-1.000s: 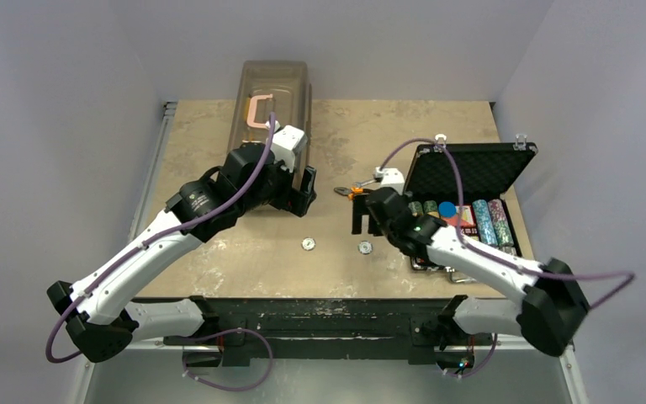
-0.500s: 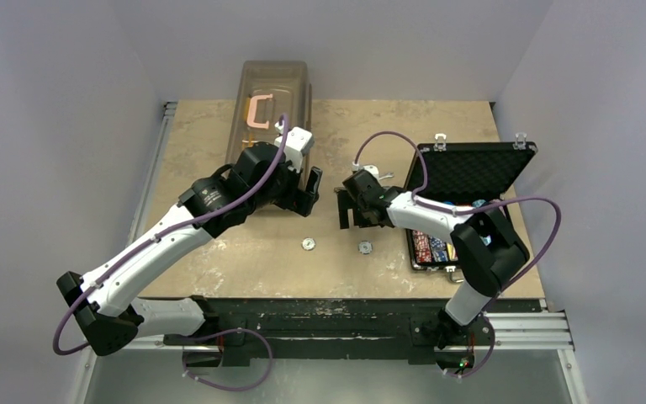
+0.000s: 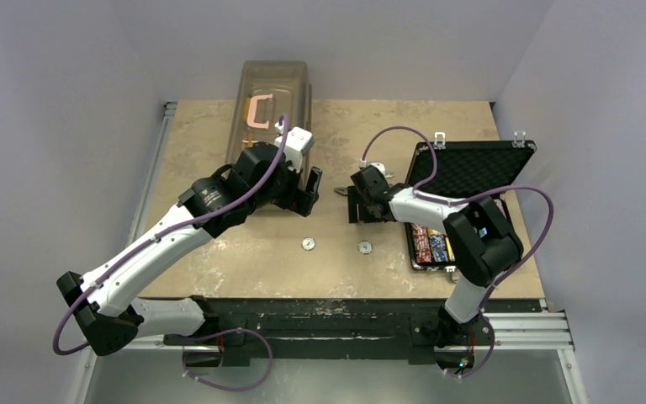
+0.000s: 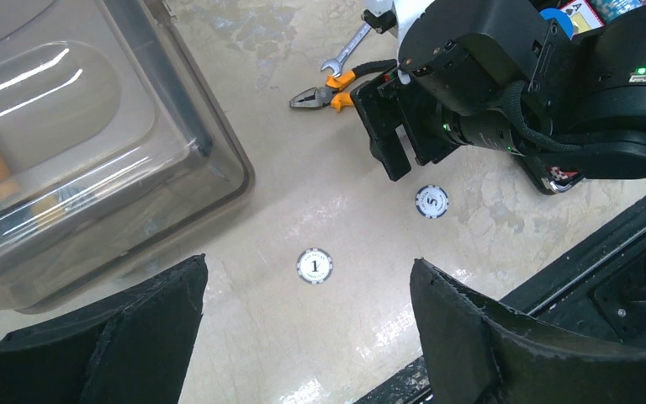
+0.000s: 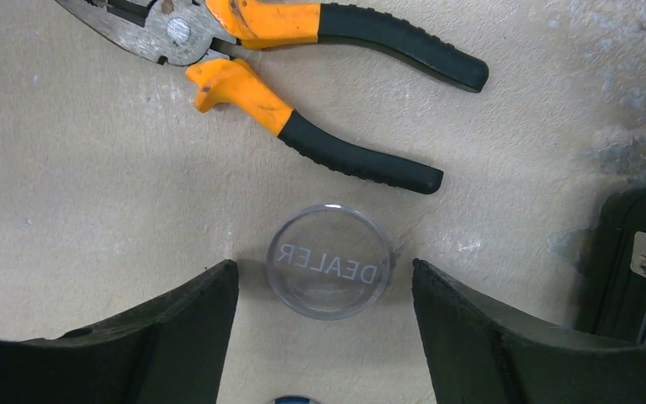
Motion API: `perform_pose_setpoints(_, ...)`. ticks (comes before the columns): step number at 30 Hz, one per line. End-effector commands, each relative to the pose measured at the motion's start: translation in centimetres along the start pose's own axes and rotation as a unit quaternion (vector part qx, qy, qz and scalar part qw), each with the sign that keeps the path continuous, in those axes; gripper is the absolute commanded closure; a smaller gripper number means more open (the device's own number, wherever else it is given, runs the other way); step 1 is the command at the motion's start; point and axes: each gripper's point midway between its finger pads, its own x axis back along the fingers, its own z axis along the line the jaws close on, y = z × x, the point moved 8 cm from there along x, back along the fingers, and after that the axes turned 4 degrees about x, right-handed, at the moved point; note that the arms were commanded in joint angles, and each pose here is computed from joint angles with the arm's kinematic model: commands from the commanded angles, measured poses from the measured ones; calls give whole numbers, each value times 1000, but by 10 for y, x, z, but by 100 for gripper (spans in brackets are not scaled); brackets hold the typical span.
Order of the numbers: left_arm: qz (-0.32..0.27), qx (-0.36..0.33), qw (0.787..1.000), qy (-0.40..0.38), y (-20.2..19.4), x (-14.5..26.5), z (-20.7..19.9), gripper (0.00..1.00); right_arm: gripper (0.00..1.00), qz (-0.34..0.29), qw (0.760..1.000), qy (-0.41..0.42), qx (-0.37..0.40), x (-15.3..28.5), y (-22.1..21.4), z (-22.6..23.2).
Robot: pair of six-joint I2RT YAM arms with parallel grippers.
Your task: Pack up texas hold em set
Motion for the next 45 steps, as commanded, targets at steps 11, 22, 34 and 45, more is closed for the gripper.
perform_pose_setpoints(11,-21,-9,1000,-2,12,8,-2,13,43,-1,1000,-3,-22,-9,-10,-1)
perform_pose_setpoints(22,-21,-8,1000,-3,12,8,-2,13,53,-21,1000,6,-12,2,-6,2)
perform_pose_setpoints(34,-22,-7,1000,-5,13,9,-2,13,55,-65,997,16,-27,29,4,0)
perform_pose_setpoints(45,-26,-6,1000,-6,13,12,-2,13,56,-103,993,45,-35,62,-7,-10)
